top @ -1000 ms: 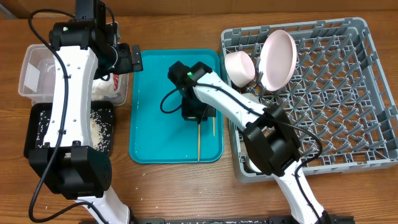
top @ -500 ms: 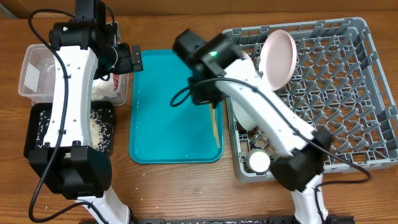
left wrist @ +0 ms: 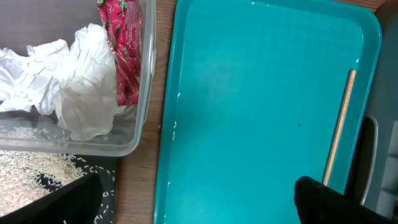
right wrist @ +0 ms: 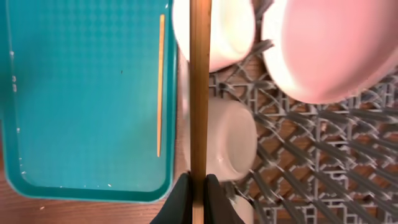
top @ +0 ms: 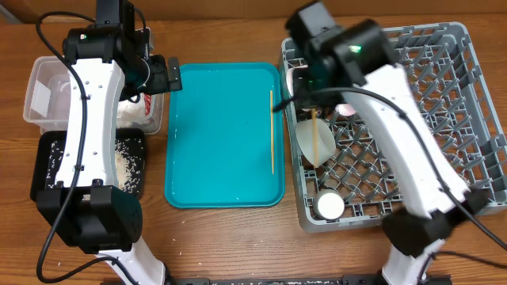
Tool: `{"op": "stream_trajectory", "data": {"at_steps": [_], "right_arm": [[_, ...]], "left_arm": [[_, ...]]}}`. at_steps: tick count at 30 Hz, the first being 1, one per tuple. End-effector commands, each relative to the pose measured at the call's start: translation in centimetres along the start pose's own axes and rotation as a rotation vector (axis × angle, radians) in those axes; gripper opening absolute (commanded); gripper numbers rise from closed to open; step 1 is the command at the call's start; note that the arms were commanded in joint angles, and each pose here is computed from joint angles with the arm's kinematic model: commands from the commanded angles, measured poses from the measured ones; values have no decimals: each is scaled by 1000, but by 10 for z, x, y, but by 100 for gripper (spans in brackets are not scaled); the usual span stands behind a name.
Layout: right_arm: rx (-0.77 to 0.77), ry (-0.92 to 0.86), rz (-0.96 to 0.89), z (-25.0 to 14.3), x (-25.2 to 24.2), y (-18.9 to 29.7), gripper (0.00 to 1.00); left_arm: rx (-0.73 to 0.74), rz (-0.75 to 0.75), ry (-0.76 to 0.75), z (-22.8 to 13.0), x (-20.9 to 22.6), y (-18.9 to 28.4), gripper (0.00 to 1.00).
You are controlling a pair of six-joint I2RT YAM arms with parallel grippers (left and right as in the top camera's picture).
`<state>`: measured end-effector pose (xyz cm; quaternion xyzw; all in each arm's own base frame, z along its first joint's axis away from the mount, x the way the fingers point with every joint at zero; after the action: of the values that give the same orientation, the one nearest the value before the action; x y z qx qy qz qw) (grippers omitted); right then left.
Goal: Sort waste into correct bins and load items into the dishwasher
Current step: 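Carry the chopstick into the rack and release it upright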
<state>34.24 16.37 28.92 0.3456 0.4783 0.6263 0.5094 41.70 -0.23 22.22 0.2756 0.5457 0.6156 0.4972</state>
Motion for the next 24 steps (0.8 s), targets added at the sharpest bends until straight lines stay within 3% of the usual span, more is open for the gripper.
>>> {"op": "stream_trajectory", "data": {"at_steps": [1,14,24], "right_arm": [[-39,-45,-19,-14,-28,23,4],[258,-121,-98,-70,-93,-84,4],[318,36,29,-88,-91,-114,4]], "left_arm": [[-25,-3,-6,5,-1,6,100],[-25,-3,-6,5,-1,6,100],[-25,-3,-6,5,-1,6,100]]}}
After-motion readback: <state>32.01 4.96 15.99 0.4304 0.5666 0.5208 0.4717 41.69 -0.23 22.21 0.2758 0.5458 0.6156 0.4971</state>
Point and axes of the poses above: each gripper's point midway between its finger pads, its own y axis back along the fingers, its own x axis along the line the jaws close on, z = x × y, the point moved 2 cm from there along y, back along the fingers, and after that the axes turned 13 degrees about y, right-handed, at the moved point
